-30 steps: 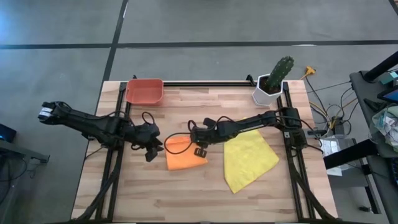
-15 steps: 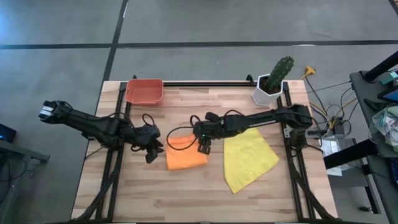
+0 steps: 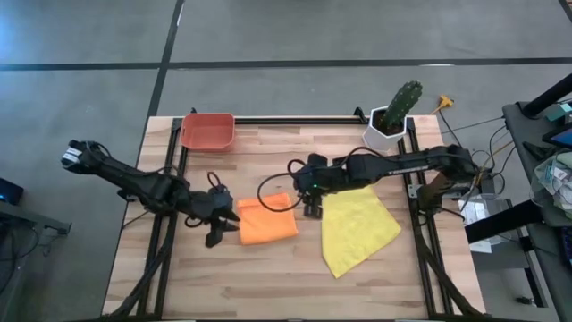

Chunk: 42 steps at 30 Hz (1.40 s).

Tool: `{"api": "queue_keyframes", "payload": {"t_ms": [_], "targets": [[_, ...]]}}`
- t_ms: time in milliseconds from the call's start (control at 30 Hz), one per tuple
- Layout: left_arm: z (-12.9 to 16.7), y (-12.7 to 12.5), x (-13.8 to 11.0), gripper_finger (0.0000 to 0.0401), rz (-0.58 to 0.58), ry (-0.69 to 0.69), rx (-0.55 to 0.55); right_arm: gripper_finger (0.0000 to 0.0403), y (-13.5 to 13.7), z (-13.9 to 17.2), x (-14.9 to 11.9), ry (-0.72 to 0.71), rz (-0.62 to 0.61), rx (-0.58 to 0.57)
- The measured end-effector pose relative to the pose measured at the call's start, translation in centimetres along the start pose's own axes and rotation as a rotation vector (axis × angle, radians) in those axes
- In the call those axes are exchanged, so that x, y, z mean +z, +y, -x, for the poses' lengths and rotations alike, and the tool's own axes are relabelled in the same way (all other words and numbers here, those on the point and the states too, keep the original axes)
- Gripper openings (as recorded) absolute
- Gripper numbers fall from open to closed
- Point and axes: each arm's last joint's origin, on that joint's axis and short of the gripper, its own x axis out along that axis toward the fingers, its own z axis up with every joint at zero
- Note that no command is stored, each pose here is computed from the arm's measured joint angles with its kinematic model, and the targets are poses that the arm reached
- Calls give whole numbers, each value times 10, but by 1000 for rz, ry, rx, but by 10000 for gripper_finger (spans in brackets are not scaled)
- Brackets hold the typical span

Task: Roll microfiber towels into tight, uniform cylinder then place into a basket
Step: Roll the orange towel

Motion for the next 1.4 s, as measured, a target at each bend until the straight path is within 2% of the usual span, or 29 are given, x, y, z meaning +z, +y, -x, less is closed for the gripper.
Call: {"api": "queue_keyframes", "payload": {"t_ms": [100, 200, 300, 433, 633, 900, 1133, 1400], "targets": [[-12, -11, -2, 125, -35, 5, -38, 166, 2, 1, -10, 29, -21, 59], [-28, -22, -8, 125, -118, 44, -56, 170, 9, -4, -18, 46, -26, 112], [-45, -27, -18, 125, -162, 116, -41, 177, 22, -12, -25, 27, 2, 186], [-63, -31, -30, 125, -206, 193, -19, 191, 39, -24, -32, -60, 94, 231], [-85, -27, -46, 125, -341, 273, 9, 217, 56, -41, -41, -239, 272, 251], [-106, -26, -51, 125, -335, 207, 7, 237, 61, -81, -67, -139, 374, 233], [-123, -20, -62, 125, -327, 278, 60, 236, 67, -115, -79, -87, 407, 216], [-116, -19, -55, 125, -263, 216, 127, 215, 72, -142, -82, -44, 420, 211]]}}
